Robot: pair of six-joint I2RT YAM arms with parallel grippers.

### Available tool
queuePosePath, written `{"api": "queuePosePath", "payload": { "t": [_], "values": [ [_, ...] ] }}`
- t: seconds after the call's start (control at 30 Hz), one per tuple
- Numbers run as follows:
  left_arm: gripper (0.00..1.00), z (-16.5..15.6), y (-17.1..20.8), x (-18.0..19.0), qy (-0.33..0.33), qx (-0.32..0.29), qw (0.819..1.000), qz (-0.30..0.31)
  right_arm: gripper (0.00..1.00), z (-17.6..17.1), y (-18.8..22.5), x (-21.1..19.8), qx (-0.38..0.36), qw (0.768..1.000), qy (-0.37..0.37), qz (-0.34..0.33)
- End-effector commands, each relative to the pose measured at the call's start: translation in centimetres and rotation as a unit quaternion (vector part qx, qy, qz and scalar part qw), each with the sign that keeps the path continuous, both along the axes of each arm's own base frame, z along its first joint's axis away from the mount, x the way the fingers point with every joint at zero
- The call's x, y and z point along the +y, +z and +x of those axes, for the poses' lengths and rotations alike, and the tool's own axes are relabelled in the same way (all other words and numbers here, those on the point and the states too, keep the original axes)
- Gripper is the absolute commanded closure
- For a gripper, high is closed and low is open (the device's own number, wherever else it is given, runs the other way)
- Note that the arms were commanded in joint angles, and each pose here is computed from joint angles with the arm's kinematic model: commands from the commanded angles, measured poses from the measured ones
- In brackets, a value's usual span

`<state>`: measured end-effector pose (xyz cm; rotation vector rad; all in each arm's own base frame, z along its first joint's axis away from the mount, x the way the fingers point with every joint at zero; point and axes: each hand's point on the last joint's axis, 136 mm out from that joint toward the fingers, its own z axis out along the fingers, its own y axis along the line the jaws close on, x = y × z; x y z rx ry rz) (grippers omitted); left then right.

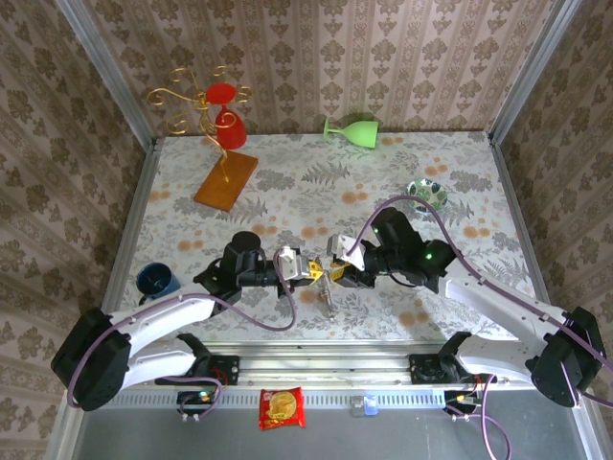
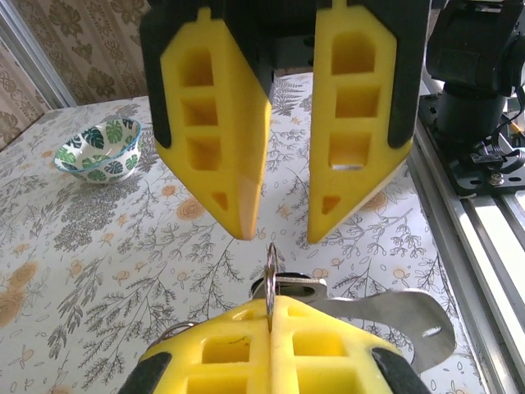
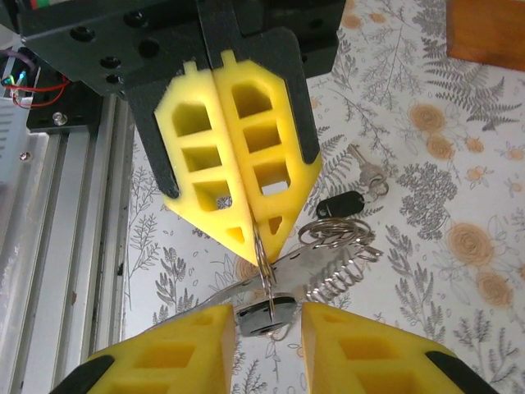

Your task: Put the keys on the keyring

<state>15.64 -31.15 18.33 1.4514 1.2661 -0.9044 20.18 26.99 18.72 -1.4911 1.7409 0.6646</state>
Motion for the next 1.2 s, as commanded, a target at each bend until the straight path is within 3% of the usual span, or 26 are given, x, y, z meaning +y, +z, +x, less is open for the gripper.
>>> {"api": "queuePosePath", "payload": {
  "t": [0.0, 0.3, 0.57, 0.87, 1.03, 1.13, 1.17],
  "values": [
    [1.00, 0.0, 1.5, -0.1, -0.002, -0.015, 0.999, -0.030, 0.72, 0.4, 0.5, 0.1, 0.001, 1.000, -0.022, 0.021],
    [1.00, -0.1, 1.6, -0.1, -0.001, -0.015, 0.999, -0.033, 0.83, 0.3, 0.1, 0.4, 0.006, 1.000, -0.013, 0.018],
    [1.00, -0.1, 1.7, -0.1, -0.001, -0.016, 0.999, -0.035, 1.00, 0.0, 0.3, 0.4, 0.006, 1.000, -0.002, 0.022],
    [1.00, -0.4, 2.3, -0.2, -0.010, -0.018, 0.998, -0.052, 1.00, 0.6, -2.8, -0.1, 0.032, 0.999, -0.007, -0.022],
    [1.00, -0.5, 2.0, -0.2, -0.012, -0.015, 0.999, -0.049, 1.00, 0.6, -1.8, 0.2, 0.026, 1.000, -0.004, -0.009],
    [1.00, -0.5, 1.8, -0.2, -0.011, -0.012, 0.999, -0.049, 0.77, 0.7, -0.8, 0.0, 0.005, 1.000, -0.014, 0.011],
    [1.00, -0.5, 1.9, -0.2, -0.011, -0.012, 0.999, -0.050, 0.73, 0.6, -0.7, -0.1, -0.002, 1.000, -0.015, 0.016]
  ]
}}
